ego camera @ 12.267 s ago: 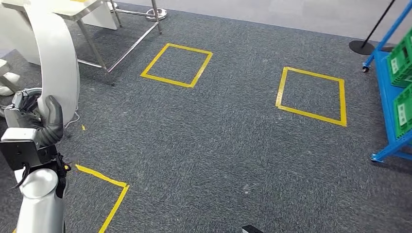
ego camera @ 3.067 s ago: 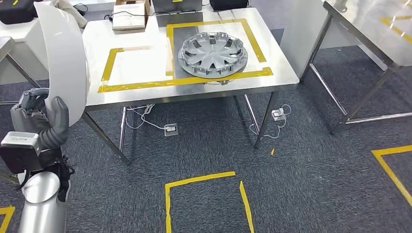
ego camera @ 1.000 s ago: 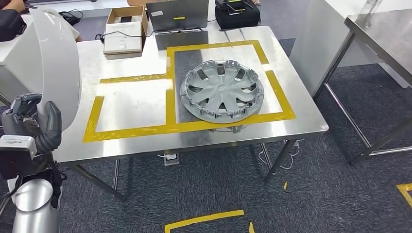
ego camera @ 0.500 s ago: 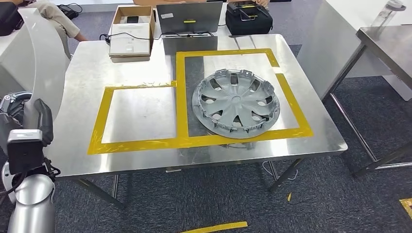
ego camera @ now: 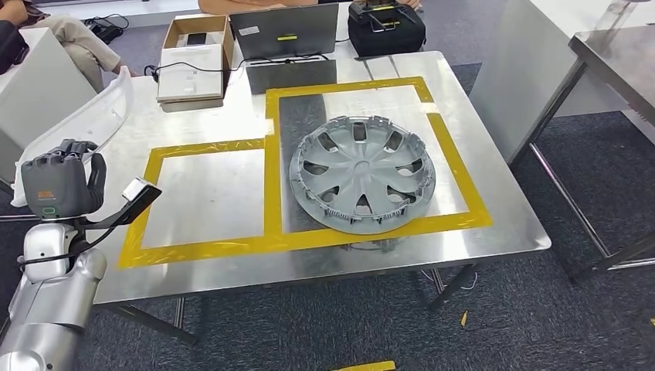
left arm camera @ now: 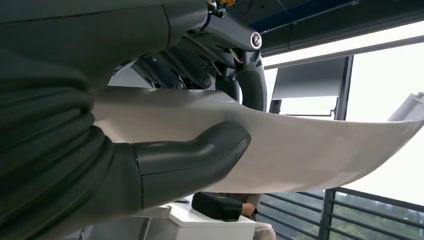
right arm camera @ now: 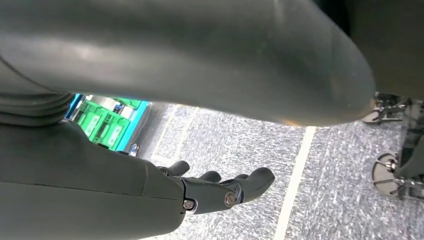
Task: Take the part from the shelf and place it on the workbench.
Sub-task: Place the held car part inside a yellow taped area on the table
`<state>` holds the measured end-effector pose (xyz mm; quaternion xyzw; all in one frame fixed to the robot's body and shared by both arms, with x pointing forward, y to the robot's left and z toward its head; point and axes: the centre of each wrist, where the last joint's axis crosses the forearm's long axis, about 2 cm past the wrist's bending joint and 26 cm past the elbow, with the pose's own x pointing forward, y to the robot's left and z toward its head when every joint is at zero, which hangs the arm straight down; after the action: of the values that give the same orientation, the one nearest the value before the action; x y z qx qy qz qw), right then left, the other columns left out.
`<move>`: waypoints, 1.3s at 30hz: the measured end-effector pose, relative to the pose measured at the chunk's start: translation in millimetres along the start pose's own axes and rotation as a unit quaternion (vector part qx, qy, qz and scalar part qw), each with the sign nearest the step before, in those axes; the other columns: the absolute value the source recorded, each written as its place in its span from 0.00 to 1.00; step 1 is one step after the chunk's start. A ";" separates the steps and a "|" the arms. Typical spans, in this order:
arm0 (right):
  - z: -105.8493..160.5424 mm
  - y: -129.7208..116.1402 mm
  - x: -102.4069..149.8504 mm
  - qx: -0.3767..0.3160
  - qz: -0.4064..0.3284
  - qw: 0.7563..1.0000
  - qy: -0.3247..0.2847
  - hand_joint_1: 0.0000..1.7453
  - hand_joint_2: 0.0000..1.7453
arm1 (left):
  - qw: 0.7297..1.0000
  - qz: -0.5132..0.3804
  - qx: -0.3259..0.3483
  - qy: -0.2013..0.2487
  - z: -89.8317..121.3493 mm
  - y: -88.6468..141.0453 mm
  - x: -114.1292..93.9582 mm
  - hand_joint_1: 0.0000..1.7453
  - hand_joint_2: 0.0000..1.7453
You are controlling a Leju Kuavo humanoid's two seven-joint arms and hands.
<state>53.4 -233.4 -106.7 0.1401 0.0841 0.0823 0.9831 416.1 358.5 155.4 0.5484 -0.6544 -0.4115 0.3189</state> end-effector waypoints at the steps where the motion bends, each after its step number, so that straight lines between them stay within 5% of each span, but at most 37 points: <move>1: 0.0 0.0 -0.1 0.000 -0.001 1.000 0.000 0.00 0.00 | 1.000 -0.003 -0.008 0.005 -1.9 -0.9 1.3 1.00 1.00; 17: 0.6 -4.8 -1.5 -0.009 -0.003 1.000 0.000 0.00 0.00 | 0.998 0.050 -0.043 0.003 -26.7 -11.2 39.2 1.00 1.00; 22: 0.4 -6.4 -2.9 -0.016 0.003 1.000 0.004 0.00 0.00 | 0.994 0.093 -0.040 -0.037 -27.2 -16.2 58.1 1.00 1.00; 26: 0.3 -5.8 -2.9 -0.017 0.015 1.000 0.007 0.00 0.00 | 0.992 0.106 -0.036 -0.058 -28.9 -17.2 70.1 0.00 1.00; 27: 0.2 -5.3 -2.9 -0.017 0.018 1.000 0.007 0.00 0.00 | 0.992 0.108 -0.036 -0.061 -29.3 -17.3 72.2 0.00 1.00; 31: -0.5 -0.4 -1.7 -0.017 0.034 0.999 0.010 0.00 0.00 | 0.991 0.113 -0.032 -0.063 -29.8 -17.3 74.2 0.00 0.00; 39: -1.1 4.4 -0.3 -0.018 0.050 0.998 0.013 0.00 0.00 | 0.991 0.124 -0.026 -0.042 -28.2 -17.6 69.5 0.00 0.00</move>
<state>52.3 -229.0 -106.4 0.1254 0.0879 0.1350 0.9789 435.0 284.0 150.4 0.4366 -0.7192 -0.4087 0.3538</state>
